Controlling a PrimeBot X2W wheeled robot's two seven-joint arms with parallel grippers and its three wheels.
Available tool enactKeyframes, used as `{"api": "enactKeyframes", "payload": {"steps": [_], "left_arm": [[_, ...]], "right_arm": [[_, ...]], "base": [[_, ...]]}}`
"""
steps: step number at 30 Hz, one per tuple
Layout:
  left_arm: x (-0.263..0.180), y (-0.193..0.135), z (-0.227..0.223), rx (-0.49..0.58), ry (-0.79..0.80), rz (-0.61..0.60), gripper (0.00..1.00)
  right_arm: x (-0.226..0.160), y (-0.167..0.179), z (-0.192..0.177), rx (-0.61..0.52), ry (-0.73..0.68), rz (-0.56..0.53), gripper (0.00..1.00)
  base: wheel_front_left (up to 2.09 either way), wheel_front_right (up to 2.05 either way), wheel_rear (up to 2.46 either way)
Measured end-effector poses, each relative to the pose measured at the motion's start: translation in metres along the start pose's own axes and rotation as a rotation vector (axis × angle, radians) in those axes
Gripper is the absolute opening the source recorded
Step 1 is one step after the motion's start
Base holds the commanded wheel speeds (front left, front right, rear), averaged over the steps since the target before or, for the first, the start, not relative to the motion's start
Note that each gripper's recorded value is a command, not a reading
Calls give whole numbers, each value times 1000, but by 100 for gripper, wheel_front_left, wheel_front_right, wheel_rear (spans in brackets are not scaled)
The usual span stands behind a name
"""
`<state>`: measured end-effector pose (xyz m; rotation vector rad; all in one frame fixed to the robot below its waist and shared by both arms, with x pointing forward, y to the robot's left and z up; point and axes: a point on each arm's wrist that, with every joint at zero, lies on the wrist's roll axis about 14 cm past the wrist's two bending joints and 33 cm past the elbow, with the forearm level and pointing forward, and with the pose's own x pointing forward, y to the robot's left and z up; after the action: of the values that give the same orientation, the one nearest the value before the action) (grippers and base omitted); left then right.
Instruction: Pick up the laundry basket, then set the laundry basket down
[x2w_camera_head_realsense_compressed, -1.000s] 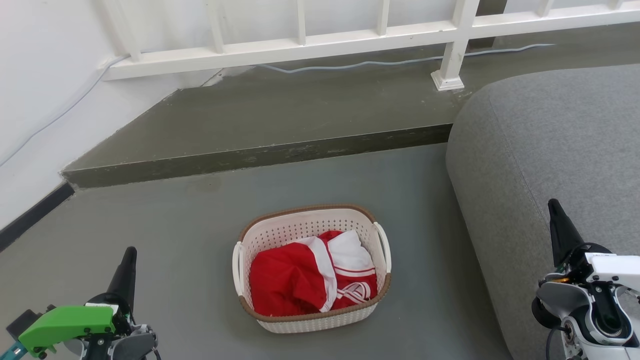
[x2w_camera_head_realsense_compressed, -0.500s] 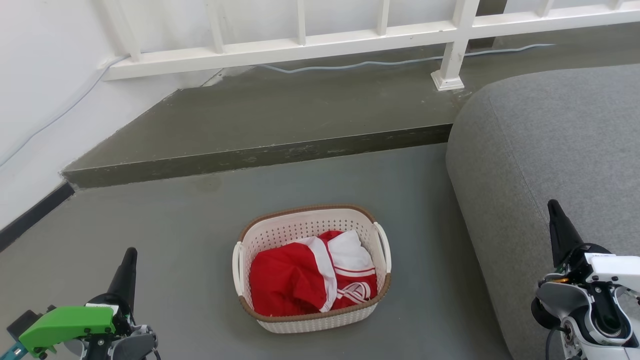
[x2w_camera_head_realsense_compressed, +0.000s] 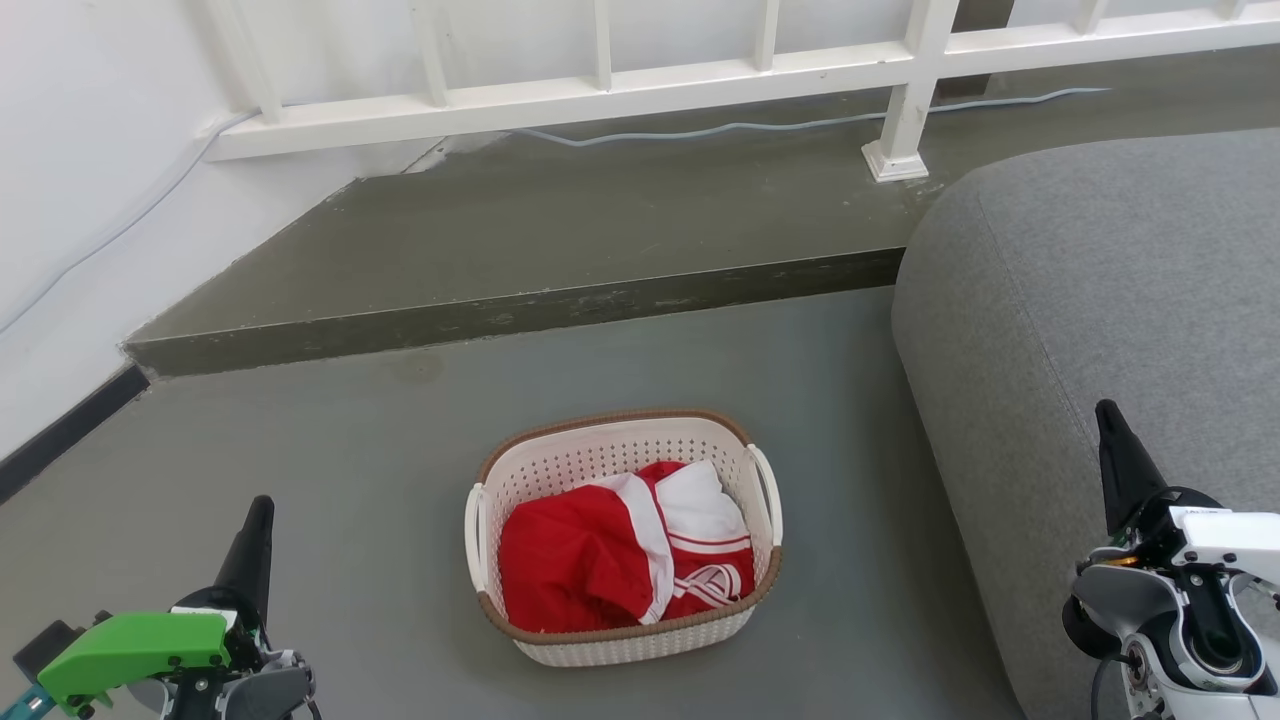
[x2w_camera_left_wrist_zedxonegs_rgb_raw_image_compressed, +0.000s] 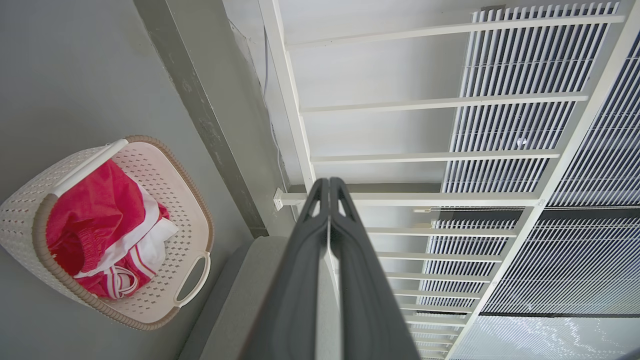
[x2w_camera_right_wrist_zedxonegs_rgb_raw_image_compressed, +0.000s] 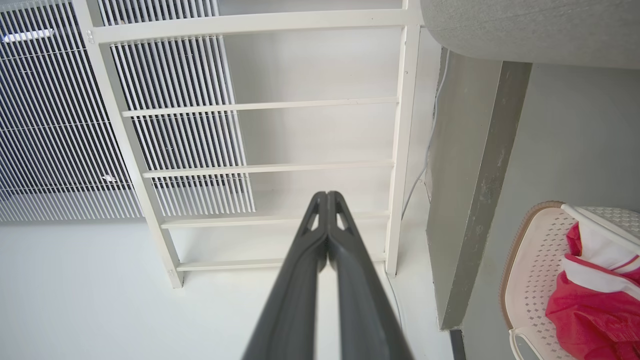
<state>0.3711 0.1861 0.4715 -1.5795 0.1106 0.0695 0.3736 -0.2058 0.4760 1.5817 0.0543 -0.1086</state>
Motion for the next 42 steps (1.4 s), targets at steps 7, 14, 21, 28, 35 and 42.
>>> {"api": "enactKeyframes", "payload": {"steps": [7,14,21,28,35,42], "left_arm": [[0,0,0,0,0,0,0],[0,-1,0,0,-1,-2,0],[1,-1,0,-1,-1,-3,0],[1,-1,0,-1,1,-3,0],[2,-3,0,-2,2,-9,0],[3,-4,0,-3,2,-10,0]], "right_arm": [[0,0,0,0,2,-1,0],[0,0,-1,0,6,-2,0],[0,-1,-1,1,6,-2,0],[0,-1,-1,1,6,-2,0],[0,-1,0,1,5,-2,0],[0,-1,0,2,5,0,0]], "base": [[0,0,0],[0,0,0],[0,0,0],[0,0,0],[0,0,0],[0,0,0]]}}
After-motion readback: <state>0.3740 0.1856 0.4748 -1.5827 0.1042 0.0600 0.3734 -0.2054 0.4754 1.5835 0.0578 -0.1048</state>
